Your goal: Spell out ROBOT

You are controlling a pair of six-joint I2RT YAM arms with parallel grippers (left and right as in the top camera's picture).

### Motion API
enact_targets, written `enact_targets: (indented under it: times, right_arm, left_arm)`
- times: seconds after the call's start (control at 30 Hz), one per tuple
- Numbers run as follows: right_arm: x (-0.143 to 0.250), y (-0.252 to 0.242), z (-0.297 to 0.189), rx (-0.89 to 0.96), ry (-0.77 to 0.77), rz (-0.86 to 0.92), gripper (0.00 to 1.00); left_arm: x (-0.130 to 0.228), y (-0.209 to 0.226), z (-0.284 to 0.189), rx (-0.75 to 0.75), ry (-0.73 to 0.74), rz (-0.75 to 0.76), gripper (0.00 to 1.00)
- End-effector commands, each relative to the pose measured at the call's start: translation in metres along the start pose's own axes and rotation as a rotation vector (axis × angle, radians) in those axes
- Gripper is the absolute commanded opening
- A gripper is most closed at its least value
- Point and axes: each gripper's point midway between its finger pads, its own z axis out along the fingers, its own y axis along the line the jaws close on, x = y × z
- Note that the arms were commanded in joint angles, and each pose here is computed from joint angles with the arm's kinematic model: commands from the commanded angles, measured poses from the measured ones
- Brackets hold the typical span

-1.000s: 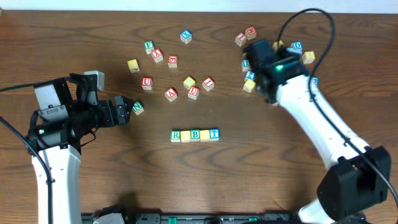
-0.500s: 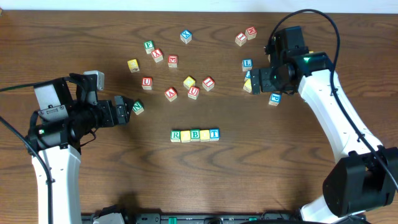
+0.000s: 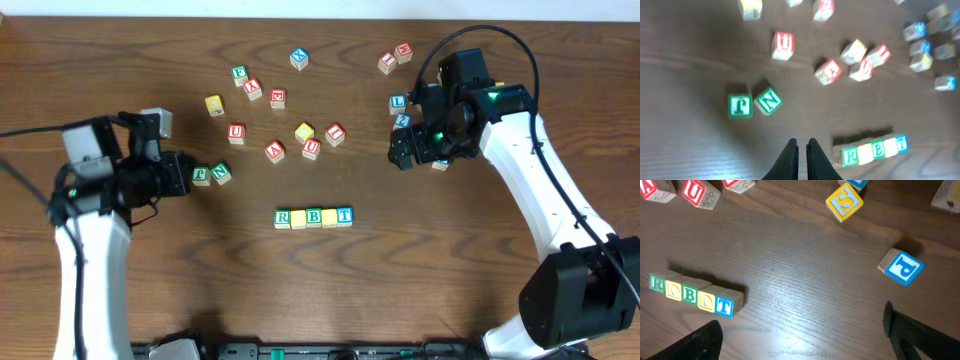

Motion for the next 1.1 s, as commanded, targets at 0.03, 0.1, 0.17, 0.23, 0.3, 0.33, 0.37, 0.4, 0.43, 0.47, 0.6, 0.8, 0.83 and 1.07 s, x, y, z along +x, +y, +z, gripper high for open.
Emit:
enact_targets:
  times: [0.03, 0.1, 0.17, 0.23, 0.3, 0.33, 0.37, 0.4, 0.43, 0.47, 0.6, 0.8, 0.83, 1.07]
  right_arm:
    - [-0.006, 0.004, -0.012, -0.013, -0.038, 0.052, 0.99]
    - [-0.006, 0.004, -0.012, -0.013, -0.039, 0.053, 0.99]
    - [-0.007, 0.004, -0.012, -0.014, -0.042, 0.067, 0.99]
    - [-0.007, 0.004, -0.012, -0.014, -0.042, 0.067, 0.99]
    - [-0.007, 0.004, -0.012, -0.014, -0.041, 0.083, 0.99]
    - [-0.007, 0.004, -0.012, -0.014, -0.042, 0.089, 0.99]
    - [-0.007, 0.004, -0.012, -0.014, -0.041, 0.089, 0.99]
    - [-0.007, 0.005, -0.012, -0.014, -0.041, 0.089, 0.99]
    - [-0.006, 0.004, -0.012, -0.014, -0.038, 0.089, 0.99]
    - [-0.006, 0.004, -0.012, -0.014, -0.037, 0.089, 0.99]
    - [-0.006, 0.004, -0.012, -0.014, -0.038, 0.089, 0.99]
    - [-0.008, 0.005, -0.012, -0.014, -0.045, 0.088, 0.99]
    - [-0.008, 0.005, -0.012, -0.014, -0.045, 0.087, 0.99]
    - [-0.007, 0.005, -0.012, -0.014, -0.04, 0.088, 0.99]
  left_arm:
    - [0.029, 0.012, 0.055, -0.031, 0.198, -0.013, 0.07]
    - [0.042, 0.007, 0.077, -0.022, 0.269, 0.012, 0.07]
    - [0.052, -0.011, 0.093, 0.011, 0.318, 0.106, 0.08]
    - [0.063, -0.019, 0.096, -0.014, 0.364, 0.161, 0.08]
    - [0.075, -0.023, 0.096, -0.052, 0.415, 0.202, 0.07]
    - [0.08, -0.025, 0.096, -0.063, 0.433, 0.218, 0.08]
    - [0.084, -0.025, 0.097, -0.084, 0.447, 0.236, 0.07]
    - [0.087, -0.025, 0.098, -0.095, 0.456, 0.245, 0.07]
    - [0.09, -0.025, 0.099, -0.096, 0.463, 0.242, 0.07]
    - [0.093, -0.023, 0.099, -0.108, 0.467, 0.22, 0.08]
    - [0.106, -0.012, 0.102, -0.169, 0.479, 0.138, 0.07]
    - [0.129, -0.018, 0.106, -0.213, 0.516, 0.061, 0.07]
    - [0.132, -0.02, 0.106, -0.221, 0.52, 0.057, 0.08]
    - [0.143, -0.043, 0.112, -0.218, 0.537, 0.121, 0.07]
